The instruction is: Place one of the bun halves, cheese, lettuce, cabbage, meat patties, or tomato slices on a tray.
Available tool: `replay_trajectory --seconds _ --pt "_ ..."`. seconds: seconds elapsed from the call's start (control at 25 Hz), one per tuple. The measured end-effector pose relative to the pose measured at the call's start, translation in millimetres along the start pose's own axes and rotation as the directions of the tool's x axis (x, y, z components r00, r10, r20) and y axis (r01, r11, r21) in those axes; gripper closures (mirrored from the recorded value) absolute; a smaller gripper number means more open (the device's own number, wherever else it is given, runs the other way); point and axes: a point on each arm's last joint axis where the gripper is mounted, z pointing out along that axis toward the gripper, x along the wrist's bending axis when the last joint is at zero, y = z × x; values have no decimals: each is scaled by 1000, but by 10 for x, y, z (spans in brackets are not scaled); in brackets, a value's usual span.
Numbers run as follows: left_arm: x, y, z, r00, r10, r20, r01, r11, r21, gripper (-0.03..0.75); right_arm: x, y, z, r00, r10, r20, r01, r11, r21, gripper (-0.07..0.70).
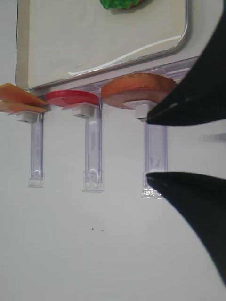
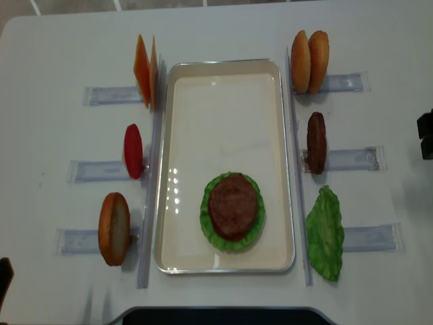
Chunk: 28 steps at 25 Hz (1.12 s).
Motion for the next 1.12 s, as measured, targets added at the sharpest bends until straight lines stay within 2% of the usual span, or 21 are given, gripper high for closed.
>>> replay_trajectory --seconds 0.32,0.48,0.56,0.72,0.96,1.12 --pt "0 0 0 1000 0 0 0 1000 0 450 56 -599 -87 1000 19 5 -19 997 -71 118" --pt "0 0 0 1000 0 0 0 1000 0 450 86 -918 -141 1000 16 10 -15 988 -151 118" --pt "0 0 0 1000 0 0 0 1000 0 450 104 -1089 -198 1000 14 15 -11 976 -218 118" --pt "0 0 0 1000 0 0 0 1000 0 450 125 -1331 -228 1000 16 20 -9 954 -300 118" --pt "0 0 0 1000 0 0 0 1000 0 450 156 -1585 -373 999 44 14 -33 894 -446 118" --pt "0 0 0 1000 0 0 0 1000 0 450 167 -1719 -355 999 43 14 -31 882 -471 118"
